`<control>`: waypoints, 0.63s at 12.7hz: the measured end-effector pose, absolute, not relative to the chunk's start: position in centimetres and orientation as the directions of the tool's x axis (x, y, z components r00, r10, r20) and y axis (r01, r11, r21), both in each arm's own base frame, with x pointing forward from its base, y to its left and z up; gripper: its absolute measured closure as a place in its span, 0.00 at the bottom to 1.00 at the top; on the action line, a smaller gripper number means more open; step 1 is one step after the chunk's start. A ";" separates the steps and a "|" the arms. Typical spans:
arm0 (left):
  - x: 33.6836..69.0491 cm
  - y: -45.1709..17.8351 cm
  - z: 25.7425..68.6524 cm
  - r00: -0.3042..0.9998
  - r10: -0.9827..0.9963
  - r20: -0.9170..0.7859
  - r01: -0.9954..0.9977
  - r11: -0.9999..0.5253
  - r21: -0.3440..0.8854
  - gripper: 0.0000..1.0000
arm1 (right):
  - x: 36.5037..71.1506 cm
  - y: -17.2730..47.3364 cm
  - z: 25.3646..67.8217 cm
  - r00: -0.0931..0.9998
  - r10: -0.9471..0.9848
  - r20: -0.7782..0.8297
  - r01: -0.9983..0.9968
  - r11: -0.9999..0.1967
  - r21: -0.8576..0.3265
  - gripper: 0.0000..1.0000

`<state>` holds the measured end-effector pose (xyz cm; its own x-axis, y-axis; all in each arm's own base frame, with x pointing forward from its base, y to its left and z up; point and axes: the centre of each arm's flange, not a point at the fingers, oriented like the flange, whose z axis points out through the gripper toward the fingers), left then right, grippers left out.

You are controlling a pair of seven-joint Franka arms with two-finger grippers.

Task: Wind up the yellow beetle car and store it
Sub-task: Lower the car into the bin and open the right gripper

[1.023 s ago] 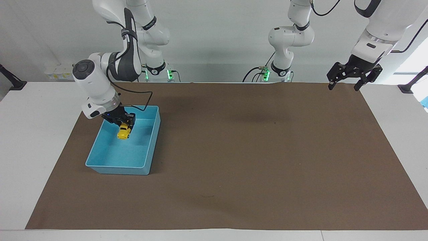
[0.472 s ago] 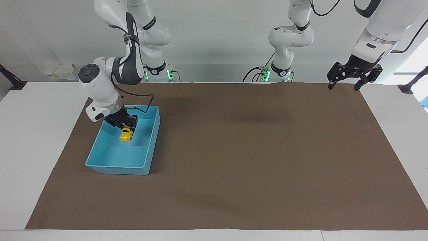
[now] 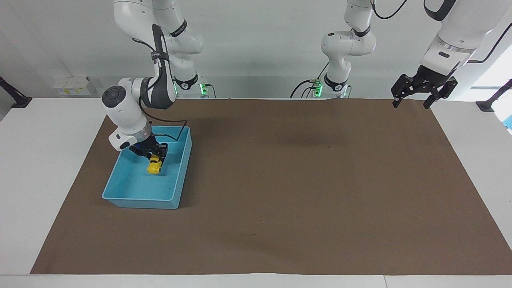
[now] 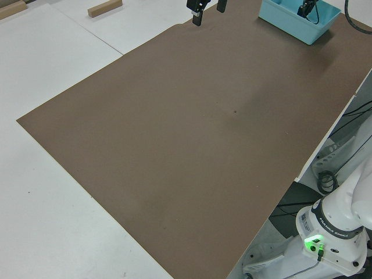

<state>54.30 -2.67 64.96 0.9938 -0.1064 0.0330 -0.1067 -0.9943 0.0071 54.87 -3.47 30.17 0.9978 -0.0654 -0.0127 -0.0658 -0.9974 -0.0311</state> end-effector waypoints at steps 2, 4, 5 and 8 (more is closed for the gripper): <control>54.3 -2.7 65.0 0.994 -0.106 0.033 -0.107 -0.994 0.007 0.00 | 54.9 -3.4 30.2 0.998 -0.064 -0.013 -0.064 -0.997 -0.030 0.55; 54.3 -2.7 65.0 0.994 -0.106 0.033 -0.107 -0.994 0.007 0.00 | 54.9 -3.3 30.1 0.998 -0.061 -0.013 -0.062 -0.998 -0.030 0.49; 54.3 -2.7 65.0 0.994 -0.106 0.033 -0.107 -0.994 0.007 0.00 | 54.9 -3.2 30.1 0.998 -0.060 -0.014 -0.061 -0.998 -0.031 0.37; 54.3 -2.7 65.0 0.994 -0.106 0.033 -0.107 -0.994 0.007 0.00 | 55.2 -3.2 30.6 0.998 -0.060 -0.004 -0.060 -0.998 -0.031 0.01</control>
